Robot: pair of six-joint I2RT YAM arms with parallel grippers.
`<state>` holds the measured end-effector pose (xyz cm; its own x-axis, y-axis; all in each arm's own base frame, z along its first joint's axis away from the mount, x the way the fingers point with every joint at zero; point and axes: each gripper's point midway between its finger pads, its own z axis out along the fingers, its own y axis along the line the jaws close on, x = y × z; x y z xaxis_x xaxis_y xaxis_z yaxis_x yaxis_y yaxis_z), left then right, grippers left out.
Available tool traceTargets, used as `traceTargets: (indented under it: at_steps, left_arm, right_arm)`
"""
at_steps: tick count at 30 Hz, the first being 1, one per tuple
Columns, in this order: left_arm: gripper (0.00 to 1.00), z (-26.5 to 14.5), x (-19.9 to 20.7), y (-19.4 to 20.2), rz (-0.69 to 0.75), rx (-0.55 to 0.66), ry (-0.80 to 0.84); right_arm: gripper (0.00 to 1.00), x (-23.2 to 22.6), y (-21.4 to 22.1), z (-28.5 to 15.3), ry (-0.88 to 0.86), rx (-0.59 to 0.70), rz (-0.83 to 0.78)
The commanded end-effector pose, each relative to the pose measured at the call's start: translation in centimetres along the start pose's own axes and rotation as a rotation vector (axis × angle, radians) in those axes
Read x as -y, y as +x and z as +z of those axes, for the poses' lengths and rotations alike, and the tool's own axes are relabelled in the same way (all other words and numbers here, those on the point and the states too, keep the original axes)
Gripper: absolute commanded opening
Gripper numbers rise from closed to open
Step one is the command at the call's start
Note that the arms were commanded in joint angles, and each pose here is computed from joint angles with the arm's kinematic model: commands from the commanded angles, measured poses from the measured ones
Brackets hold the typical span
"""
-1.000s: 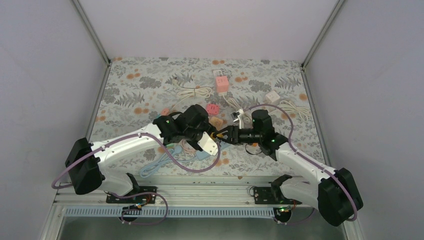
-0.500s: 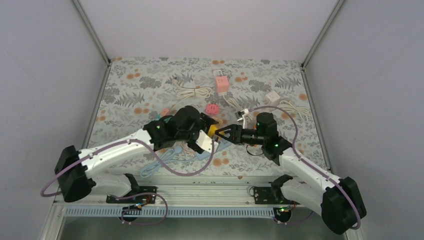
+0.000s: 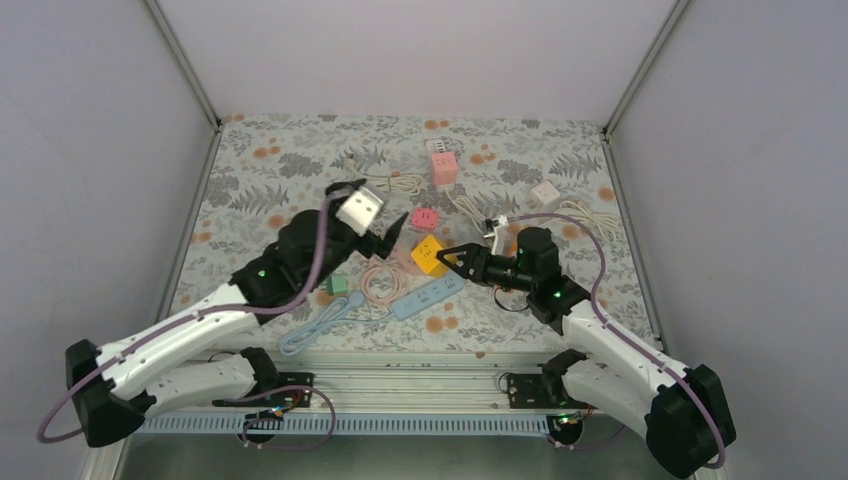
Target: Insert the plug
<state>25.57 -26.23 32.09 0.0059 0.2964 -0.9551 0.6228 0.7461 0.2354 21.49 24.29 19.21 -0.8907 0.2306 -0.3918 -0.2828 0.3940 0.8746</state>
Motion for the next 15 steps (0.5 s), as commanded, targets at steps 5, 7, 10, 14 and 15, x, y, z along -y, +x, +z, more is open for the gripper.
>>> traceTargets:
  at_steps: [5,7,10,14,15]
  left_arm:
    - [1.00,-0.7,0.3,-1.3,-0.328,0.019,0.080]
    - [0.98,0.1,2.0,-0.5,-0.357,-0.036,0.160]
    - [0.95,0.8,4.7,0.9,-0.386,-0.074,0.283]
    - [0.89,1.4,6.8,3.0,-0.344,-0.138,0.367]
    - [0.89,1.6,7.3,3.4,-0.335,-0.155,0.389]
  right_arm:
    - [0.50,-2.0,-2.5,-0.4,-0.035,0.102,-0.027]
    - [0.50,-2.4,-2.7,-0.5,-0.056,0.111,-0.018]
    - [0.50,-3.3,-2.9,-0.6,-0.092,0.122,-0.007]
    - [0.50,-3.9,-2.9,-0.8,-0.110,0.118,0.007]
    - [0.50,-4.0,-2.9,-0.9,-0.112,0.117,0.010]
